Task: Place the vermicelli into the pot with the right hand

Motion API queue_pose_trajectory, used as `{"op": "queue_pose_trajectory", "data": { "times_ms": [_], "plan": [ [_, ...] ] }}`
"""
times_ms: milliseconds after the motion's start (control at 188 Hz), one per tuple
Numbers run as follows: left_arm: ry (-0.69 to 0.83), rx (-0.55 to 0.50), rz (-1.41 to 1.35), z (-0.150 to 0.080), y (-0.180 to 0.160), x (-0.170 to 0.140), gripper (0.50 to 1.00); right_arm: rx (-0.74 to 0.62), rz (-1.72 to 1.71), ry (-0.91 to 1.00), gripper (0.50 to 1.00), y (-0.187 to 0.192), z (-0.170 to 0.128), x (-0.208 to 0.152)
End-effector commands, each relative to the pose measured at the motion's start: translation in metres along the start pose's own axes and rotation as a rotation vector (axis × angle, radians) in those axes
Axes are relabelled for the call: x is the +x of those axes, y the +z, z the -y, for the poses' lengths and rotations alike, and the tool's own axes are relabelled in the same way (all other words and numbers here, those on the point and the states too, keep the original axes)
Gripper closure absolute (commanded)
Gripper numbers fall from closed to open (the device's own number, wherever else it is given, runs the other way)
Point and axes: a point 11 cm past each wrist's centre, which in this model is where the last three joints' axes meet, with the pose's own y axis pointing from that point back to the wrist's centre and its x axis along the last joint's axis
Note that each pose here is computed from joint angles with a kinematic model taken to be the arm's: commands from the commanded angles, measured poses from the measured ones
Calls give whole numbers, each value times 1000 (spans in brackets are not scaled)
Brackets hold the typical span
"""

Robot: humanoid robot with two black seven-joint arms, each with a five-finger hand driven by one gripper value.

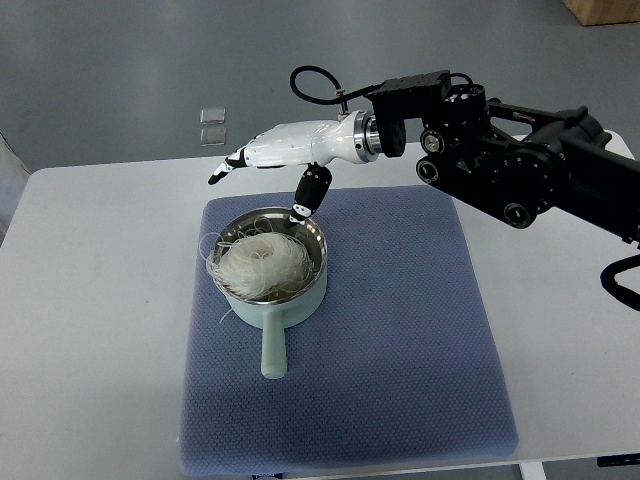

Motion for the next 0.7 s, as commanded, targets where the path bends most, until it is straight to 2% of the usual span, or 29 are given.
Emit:
{"op": "queue_pose_trajectory", "data": {
  "times_ms": [0,58,202,388,510,696],
  "plan": [
    [-1,0,1,0,0,0,500,20,96,100,579,4,-14,22],
    [-1,0,-2,0,0,0,500,47,204,201,576,9,-23,34],
    [-1,0,-1,0,0,0,500,123,524,456,579,31,-43,39],
    [-1,0,-1,0,0,0,500,118,820,796,579,77,-77,31],
    [-1,1,-1,0,-1,0,500,30,1019,1033,579,115,-97,9],
    [-1,1,-1,0,-1,0,500,-179,1316,1317,579,169,-128,-56]
  ]
}}
